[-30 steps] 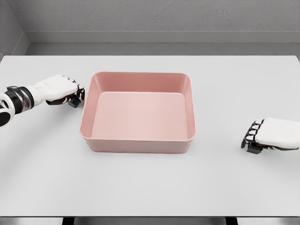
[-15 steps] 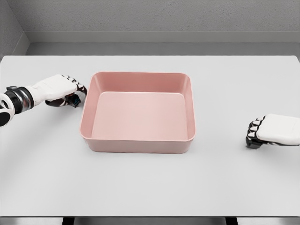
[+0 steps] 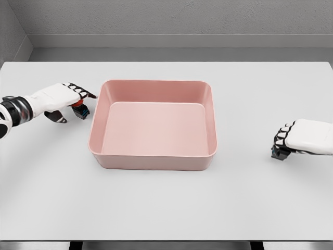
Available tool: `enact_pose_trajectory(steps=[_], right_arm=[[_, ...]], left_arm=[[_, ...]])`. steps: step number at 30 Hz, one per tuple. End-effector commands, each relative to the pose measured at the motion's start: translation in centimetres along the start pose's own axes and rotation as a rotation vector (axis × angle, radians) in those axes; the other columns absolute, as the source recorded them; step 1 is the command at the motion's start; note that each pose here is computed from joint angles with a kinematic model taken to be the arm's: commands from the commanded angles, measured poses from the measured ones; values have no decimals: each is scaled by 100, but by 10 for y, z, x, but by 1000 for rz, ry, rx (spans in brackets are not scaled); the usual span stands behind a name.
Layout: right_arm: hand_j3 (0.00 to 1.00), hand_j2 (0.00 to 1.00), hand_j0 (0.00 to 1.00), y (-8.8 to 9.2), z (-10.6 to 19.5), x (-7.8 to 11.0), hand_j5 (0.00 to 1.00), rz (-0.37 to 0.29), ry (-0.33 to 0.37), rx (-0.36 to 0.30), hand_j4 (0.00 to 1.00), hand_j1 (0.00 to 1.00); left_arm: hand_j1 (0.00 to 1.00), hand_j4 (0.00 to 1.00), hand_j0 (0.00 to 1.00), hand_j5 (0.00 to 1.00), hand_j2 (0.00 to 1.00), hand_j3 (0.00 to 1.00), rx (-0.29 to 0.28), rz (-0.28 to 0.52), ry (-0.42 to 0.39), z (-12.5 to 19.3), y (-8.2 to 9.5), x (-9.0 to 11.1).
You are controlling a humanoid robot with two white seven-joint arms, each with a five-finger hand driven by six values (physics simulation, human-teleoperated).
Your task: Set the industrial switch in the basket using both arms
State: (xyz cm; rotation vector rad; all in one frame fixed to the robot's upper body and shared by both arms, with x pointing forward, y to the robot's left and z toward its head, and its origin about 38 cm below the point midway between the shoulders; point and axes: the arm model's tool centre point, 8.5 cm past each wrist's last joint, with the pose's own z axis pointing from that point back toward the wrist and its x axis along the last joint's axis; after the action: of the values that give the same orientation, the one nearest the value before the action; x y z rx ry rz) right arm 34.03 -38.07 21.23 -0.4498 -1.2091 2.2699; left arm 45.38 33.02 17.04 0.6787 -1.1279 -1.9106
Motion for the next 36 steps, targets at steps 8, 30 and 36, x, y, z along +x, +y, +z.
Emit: enact_pose_trajectory(steps=[8, 30, 36], right_arm=[[45, 45, 45, -10, -4, -1, 45, 1, -1, -47, 45, 45], [44, 44, 44, -47, -23, -1, 44, 23, -25, -192, 44, 44], [44, 44, 44, -60, -29, -2, 44, 37, -30, -232, 44, 44]], left_arm=[[82, 82, 82, 82, 82, 82, -3, -5, 25, 0, 1, -6], [57, 57, 57, 57, 57, 57, 1, -15, 20, 1, 4, -7], [51, 51, 51, 51, 51, 51, 1, -14, 18, 1, 4, -7]])
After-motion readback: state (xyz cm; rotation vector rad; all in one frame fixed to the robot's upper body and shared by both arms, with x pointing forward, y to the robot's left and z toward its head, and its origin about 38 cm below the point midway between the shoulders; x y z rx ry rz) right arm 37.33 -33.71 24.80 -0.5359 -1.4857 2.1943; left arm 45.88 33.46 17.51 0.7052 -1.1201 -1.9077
